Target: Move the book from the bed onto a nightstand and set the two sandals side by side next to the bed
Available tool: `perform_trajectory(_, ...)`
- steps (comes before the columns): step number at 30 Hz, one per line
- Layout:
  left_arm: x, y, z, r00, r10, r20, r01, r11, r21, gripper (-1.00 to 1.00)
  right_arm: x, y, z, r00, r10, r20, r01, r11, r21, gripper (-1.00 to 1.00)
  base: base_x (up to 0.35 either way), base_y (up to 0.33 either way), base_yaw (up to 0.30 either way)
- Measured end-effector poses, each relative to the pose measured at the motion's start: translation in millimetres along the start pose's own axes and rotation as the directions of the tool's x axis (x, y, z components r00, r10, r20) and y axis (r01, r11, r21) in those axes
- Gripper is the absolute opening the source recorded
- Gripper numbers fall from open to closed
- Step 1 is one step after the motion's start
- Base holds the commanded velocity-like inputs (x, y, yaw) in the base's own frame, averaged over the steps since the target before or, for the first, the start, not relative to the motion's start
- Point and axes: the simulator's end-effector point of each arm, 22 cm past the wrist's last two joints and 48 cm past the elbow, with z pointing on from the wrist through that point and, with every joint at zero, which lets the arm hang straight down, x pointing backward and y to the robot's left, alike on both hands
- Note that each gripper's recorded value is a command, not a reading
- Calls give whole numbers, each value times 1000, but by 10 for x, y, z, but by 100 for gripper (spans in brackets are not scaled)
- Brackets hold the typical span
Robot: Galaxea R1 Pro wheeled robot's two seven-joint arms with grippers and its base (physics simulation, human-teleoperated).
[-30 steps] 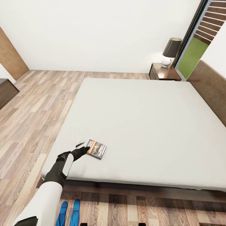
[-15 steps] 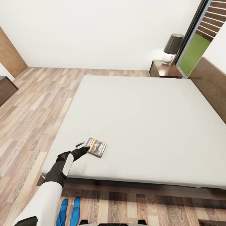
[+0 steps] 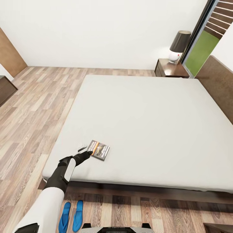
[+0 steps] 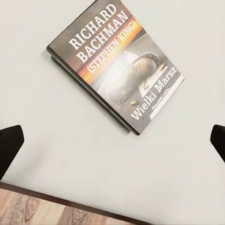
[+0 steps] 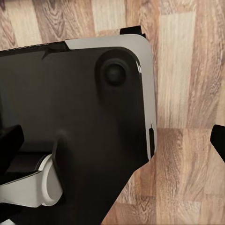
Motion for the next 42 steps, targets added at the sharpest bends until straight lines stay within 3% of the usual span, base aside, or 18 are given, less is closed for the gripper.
perform_trajectory(42,43,31,29,1000,-1,-7,1,1000,-4,100,35,-6,6,1000,2,-8,-2,1000,1,100,71,0,0)
